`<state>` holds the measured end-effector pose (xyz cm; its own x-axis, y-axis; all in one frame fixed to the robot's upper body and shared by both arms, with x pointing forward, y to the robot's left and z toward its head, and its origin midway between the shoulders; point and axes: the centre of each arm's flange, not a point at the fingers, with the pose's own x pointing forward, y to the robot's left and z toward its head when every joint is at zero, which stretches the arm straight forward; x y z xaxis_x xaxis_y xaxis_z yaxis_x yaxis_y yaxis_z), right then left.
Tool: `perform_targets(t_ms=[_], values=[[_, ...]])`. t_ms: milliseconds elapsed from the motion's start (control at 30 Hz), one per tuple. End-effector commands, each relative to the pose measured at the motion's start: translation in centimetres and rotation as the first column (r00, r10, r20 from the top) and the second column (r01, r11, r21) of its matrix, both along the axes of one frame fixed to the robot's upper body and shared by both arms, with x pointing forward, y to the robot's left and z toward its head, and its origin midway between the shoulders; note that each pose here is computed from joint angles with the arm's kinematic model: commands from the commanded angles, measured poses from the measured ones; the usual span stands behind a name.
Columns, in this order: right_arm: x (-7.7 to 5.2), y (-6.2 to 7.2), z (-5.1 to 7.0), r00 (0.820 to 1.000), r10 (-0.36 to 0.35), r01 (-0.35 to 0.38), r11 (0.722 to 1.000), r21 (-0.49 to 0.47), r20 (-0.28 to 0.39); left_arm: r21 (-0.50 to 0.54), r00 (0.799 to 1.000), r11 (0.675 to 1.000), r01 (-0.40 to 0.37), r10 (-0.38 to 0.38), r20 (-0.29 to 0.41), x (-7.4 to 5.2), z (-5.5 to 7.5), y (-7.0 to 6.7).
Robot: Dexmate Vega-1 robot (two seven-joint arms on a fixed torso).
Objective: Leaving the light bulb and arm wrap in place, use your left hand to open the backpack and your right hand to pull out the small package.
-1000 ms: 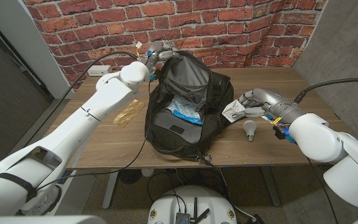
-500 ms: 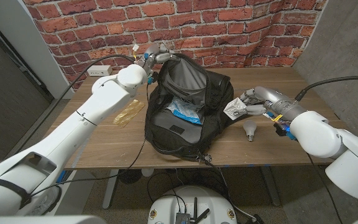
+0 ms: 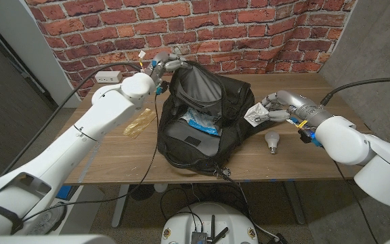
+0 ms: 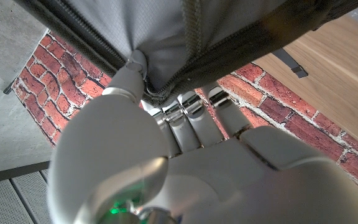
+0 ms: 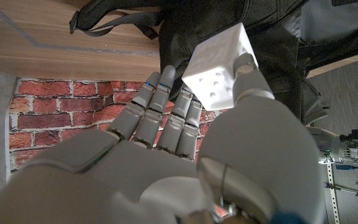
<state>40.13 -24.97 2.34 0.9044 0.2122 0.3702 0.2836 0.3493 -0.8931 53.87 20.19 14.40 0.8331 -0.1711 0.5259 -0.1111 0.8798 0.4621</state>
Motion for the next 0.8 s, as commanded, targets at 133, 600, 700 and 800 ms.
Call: perform_targets(t_ms=[133, 600, 700, 800], values=[[1.5, -0.7, 0.6, 1.0, -0.018, 0.018, 1.0, -0.021, 0.01, 0.008, 0.999, 0.999, 0.032, -0.032, -0.011, -1.1, -0.3, 1.8], [3.5, -1.7, 1.5, 1.0, -0.015, 0.015, 1.0, -0.022, 0.016, 0.018, 0.998, 0.999, 0.041, -0.04, -0.037, -2.2, -1.7, 2.7], [4.0, -1.8, 1.8, 1.0, -0.017, 0.017, 1.0, -0.026, 0.019, 0.022, 0.998, 0.999, 0.045, -0.044, -0.042, -2.5, -1.9, 3.0], [4.4, -2.0, 2.1, 1.0, -0.016, 0.016, 0.999, -0.035, 0.019, 0.023, 0.998, 0.999, 0.048, -0.047, -0.048, -2.7, -2.2, 3.1]])
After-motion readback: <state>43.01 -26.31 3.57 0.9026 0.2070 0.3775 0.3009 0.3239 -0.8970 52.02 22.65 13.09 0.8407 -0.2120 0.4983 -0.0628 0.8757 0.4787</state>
